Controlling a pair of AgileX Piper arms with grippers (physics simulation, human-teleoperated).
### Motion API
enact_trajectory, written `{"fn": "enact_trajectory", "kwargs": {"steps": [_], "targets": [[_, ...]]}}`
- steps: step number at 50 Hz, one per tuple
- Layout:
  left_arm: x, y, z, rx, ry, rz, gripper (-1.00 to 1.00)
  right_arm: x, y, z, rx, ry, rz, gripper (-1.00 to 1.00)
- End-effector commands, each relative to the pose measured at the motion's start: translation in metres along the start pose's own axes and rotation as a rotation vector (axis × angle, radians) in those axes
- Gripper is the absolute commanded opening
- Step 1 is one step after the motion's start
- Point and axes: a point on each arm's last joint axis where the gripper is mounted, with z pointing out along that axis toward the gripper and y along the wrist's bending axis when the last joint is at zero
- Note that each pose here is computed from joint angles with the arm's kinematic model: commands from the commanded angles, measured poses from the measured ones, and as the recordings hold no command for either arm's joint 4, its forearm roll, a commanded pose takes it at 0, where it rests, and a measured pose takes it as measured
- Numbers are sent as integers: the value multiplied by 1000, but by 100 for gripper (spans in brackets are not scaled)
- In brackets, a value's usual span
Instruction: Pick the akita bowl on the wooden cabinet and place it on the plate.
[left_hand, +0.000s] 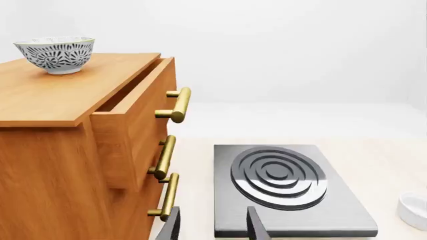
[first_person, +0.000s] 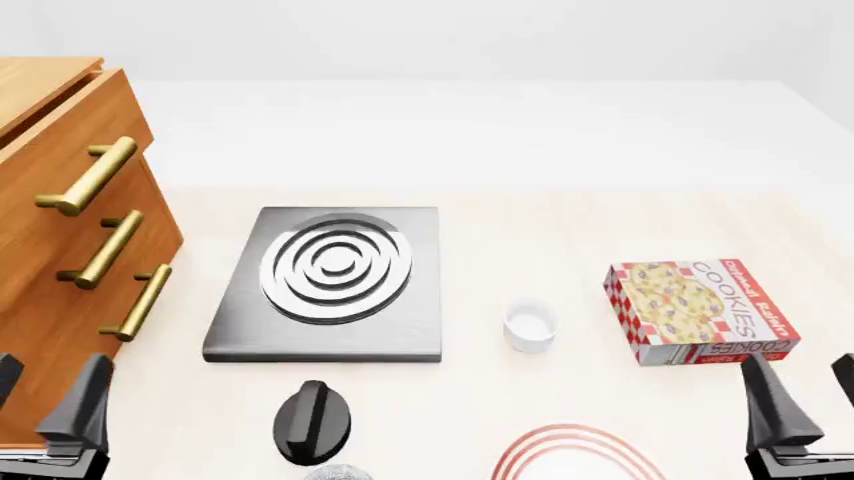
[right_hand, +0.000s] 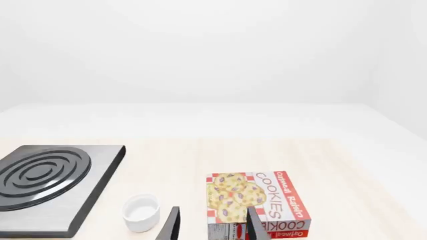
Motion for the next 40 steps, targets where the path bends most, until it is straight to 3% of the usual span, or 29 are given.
{"fn": "enact_trajectory", "kwargs": {"steps": [1,20,40], "targets": [[0,-1,1,15,9,6,100,-1,0,0,0,1,0,100],[-3,-1,5,19,34,-17,100,-1,0,0,0,1,0,100],[-55,-2,4,28,35,-35,100,-1,0,0,0,1,0,100]]}}
